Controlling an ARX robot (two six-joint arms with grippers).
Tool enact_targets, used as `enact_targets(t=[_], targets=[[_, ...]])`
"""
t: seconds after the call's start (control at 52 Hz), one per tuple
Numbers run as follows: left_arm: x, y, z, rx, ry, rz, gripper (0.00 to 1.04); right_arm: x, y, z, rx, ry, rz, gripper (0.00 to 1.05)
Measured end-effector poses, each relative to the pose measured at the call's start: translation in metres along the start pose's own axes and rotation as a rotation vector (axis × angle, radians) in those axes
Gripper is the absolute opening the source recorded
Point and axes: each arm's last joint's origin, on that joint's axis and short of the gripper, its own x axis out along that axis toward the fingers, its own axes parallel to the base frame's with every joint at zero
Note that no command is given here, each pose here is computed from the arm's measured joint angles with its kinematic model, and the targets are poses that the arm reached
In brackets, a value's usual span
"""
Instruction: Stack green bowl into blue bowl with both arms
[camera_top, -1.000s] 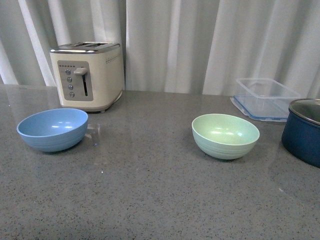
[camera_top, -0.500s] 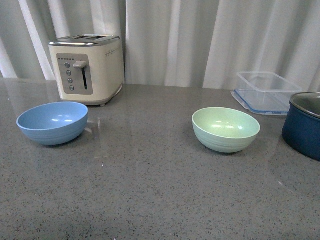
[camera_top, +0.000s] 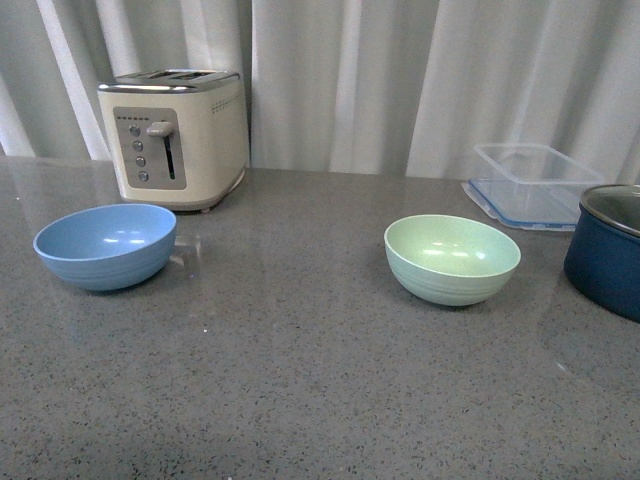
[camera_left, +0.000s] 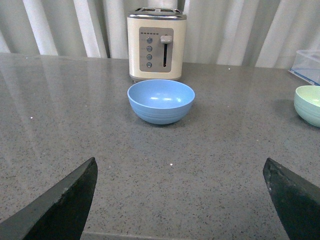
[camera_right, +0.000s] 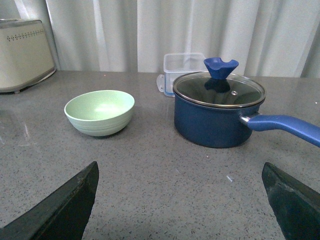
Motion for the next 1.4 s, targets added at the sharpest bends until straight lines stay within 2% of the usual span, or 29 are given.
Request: enact_targets(t=[0.038,0.096,0.192,0.481,0.615,0.769,0.904,1.077,1.231,1.404], targets=[[0.001,0.000,-0.002,-0.002,0.028,0.033,0.98,0.000,0.000,0.000,0.000,0.000,0.000,0.95],[0.004,0.003,-0.004,0.022,0.176,0.243,0.98,0.000,0.000,0.000,0.000,0.000,0.000,0.95],[0.012,0.008,-0.002,0.026,0.248,0.303,0.98,0.000,0.000,0.000,0.000,-0.001,0.000,0.95],[0.044,0.026,0.054,-0.078,0.243,0.307,0.98,0.000,0.000,0.000,0.000,-0.001,0.000,0.95],[0.081,0.036,0.091,-0.147,0.246,0.283,0.98,0.000,0.000,0.000,0.000,-0.001,0.001,0.95],[0.115,0.041,0.111,-0.180,0.276,0.274,0.98,0.000,0.000,0.000,0.000,-0.001,0.001,0.95],[0.159,0.047,0.110,-0.256,0.389,0.278,0.98,0.000,0.000,0.000,0.000,-0.001,0.000,0.95],[0.199,0.043,0.113,-0.320,0.438,0.246,0.98,0.000,0.000,0.000,0.000,-0.001,0.001,0.95],[0.247,0.037,0.105,-0.389,0.523,0.233,0.98,0.000,0.000,0.000,0.000,-0.001,0.001,0.95],[0.278,0.033,0.095,-0.412,0.580,0.245,0.98,0.000,0.000,0.000,0.000,-0.001,0.001,0.95]])
